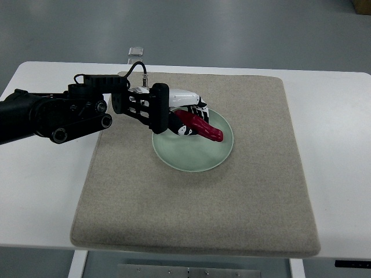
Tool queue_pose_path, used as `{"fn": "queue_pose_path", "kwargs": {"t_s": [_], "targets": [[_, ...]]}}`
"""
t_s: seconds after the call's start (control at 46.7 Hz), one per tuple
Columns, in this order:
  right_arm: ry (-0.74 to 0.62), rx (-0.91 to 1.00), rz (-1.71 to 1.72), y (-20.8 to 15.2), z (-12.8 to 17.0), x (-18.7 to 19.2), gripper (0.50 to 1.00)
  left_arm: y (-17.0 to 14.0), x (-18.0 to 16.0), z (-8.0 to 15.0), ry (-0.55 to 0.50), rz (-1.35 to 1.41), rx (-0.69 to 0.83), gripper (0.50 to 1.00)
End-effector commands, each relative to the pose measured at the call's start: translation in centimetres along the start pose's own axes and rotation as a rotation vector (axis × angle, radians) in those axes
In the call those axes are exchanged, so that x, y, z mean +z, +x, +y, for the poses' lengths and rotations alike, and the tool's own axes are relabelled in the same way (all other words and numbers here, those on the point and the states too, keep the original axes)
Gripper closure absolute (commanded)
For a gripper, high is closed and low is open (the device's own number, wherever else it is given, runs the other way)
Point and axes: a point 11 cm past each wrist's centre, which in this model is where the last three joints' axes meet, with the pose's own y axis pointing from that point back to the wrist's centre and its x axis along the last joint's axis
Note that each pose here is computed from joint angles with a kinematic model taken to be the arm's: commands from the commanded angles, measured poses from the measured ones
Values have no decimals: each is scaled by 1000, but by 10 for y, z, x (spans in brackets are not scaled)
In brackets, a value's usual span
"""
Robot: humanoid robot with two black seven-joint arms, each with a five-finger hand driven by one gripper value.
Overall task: Place red pepper on plate with left hand
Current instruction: 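Carry the pepper with the left hand over the pale green plate, then open the left hand to release the pepper onto the plate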
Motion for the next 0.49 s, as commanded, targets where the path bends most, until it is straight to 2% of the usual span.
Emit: {"fn": "queue_pose_path", "kwargs": {"t_s": [0.0, 0.086, 0.471], "targets": [[0, -1, 0, 0, 0, 0, 572, 0, 0, 0, -2, 1, 1, 748], [0, -1, 0, 0, 0, 0, 570, 1, 0, 0, -2, 2, 2, 733], [0, 2, 0, 0, 0, 0, 572, 8, -12, 4, 35, 8, 38, 727]]}}
